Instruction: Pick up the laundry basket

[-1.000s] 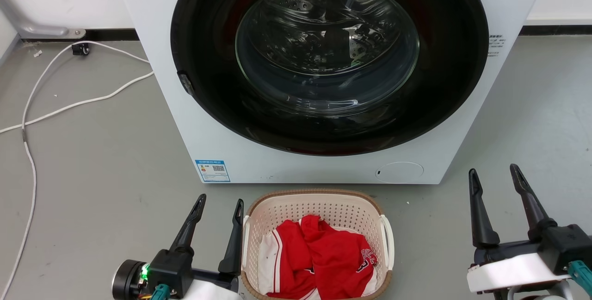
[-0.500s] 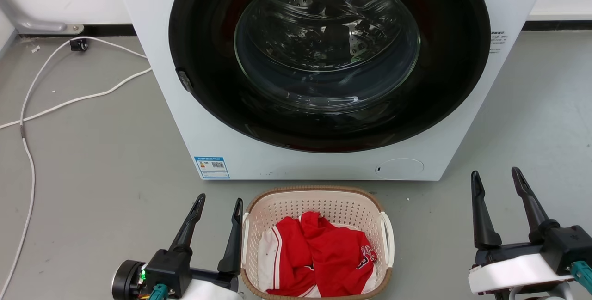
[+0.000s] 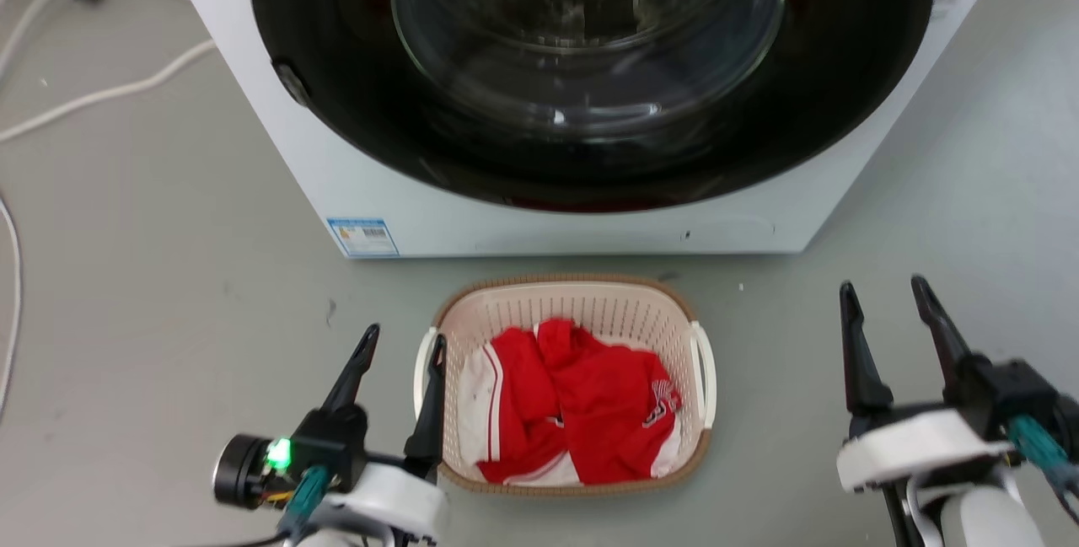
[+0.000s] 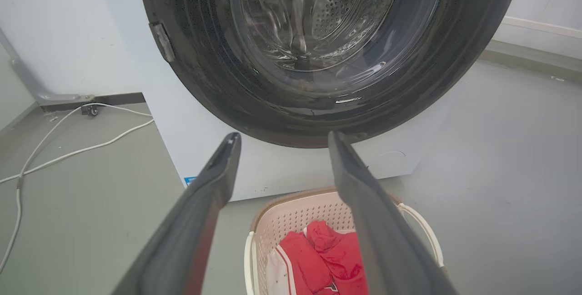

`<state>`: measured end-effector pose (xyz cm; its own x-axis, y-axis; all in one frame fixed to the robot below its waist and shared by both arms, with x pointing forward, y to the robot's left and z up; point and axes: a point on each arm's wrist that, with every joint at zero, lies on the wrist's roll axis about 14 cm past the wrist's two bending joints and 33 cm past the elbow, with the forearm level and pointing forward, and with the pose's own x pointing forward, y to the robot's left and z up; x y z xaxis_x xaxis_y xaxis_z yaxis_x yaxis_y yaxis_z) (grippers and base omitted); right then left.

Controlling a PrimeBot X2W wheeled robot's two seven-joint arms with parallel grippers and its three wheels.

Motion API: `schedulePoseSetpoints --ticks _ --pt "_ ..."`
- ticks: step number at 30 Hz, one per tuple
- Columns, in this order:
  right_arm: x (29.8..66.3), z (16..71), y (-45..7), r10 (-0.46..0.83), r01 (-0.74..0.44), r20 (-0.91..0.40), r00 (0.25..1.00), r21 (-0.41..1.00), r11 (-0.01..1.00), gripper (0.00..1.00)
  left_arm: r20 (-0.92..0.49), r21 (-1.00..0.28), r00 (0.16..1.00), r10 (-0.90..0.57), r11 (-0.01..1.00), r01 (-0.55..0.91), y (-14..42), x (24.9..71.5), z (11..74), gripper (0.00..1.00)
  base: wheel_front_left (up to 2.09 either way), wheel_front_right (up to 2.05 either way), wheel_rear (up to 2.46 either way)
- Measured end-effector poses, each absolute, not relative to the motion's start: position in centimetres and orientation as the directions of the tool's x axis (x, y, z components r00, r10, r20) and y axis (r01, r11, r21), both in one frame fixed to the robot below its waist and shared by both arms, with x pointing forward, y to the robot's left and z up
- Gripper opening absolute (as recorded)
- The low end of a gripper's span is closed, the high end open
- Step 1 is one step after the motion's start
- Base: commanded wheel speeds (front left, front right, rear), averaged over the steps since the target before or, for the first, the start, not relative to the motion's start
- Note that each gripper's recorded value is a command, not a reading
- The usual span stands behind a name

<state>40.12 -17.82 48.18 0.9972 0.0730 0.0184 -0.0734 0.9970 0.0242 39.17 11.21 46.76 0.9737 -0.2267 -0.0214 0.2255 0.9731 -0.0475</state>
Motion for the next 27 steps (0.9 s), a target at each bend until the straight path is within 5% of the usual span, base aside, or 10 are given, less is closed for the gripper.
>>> schedulePoseSetpoints --ticks 13,27 --pt "46.7 35.8 -16.7 0.117 -0.122 -0.361 0.925 0.009 0.993 1.0 -0.393 -0.028 0.871 -0.295 0.95 0.31 11.3 44.7 32.5 1.0 0.0 0.0 0.0" --pt "47.7 23.5 -14.7 0.173 -0.178 -0.65 0.74 0.06 0.982 1.0 -0.627 -0.017 0.743 -0.234 0.958 0.287 14.8 47.7 22.0 1.0 0.0 0.0 0.0"
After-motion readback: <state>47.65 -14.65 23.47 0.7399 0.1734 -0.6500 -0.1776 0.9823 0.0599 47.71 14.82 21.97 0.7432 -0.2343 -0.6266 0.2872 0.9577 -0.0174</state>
